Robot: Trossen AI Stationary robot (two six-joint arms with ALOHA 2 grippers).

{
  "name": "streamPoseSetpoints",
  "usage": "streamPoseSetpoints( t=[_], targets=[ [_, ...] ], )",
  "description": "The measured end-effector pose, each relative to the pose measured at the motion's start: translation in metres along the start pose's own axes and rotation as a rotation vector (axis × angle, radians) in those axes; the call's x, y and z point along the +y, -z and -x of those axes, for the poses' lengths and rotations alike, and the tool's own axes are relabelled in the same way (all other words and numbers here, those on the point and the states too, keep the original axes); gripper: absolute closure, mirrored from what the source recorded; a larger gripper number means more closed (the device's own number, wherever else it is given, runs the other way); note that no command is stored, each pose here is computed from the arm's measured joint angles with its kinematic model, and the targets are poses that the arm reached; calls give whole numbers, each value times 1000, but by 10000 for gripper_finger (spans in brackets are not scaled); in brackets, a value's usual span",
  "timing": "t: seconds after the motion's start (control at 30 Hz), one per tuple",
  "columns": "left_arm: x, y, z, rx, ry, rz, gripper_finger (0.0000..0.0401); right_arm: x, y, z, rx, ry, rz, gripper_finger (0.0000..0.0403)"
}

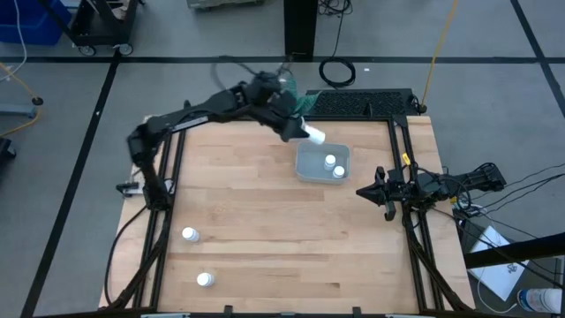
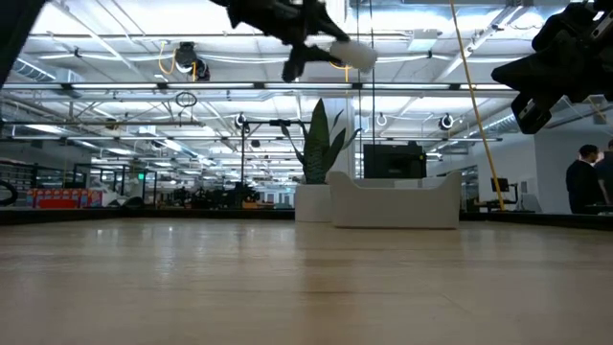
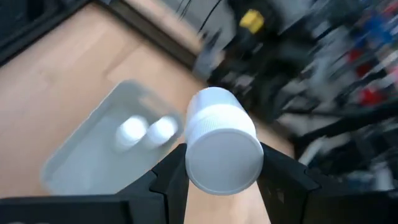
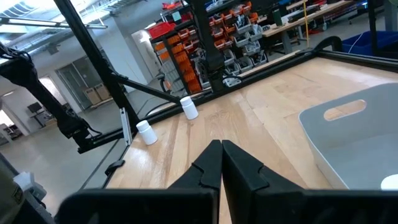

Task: Pick and place pill bottles into a basket
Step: Put the white pill bottle into the gray bin

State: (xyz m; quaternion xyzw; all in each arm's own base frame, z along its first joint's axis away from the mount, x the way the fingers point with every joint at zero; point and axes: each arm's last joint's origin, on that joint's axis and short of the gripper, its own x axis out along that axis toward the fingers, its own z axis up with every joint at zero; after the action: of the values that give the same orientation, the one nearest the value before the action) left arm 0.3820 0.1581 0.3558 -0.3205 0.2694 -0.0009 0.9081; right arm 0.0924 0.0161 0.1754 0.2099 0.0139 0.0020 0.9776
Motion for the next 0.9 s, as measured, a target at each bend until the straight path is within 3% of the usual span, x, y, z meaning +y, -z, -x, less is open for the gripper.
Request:
streamPoseSetpoints(
  t=[0.2, 0.37, 0.47, 0.63, 0.9],
  targets=[
    [14, -7, -37, 220, -124, -116, 237, 0, 0, 0, 0, 0, 0, 398],
    [22, -10, -63, 303, -163, -217, 238, 0, 0, 0, 0, 0, 0, 398],
    [27, -7, -70, 322, -196, -235, 238, 0, 0, 0, -1, 0, 0, 399],
    [36, 2, -76, 381, -353, -200, 238, 0, 0, 0, 0, 0, 0, 399],
    [45, 9, -91, 400, -406, -184, 237, 0, 0, 0, 0, 0, 0, 398]
  ],
)
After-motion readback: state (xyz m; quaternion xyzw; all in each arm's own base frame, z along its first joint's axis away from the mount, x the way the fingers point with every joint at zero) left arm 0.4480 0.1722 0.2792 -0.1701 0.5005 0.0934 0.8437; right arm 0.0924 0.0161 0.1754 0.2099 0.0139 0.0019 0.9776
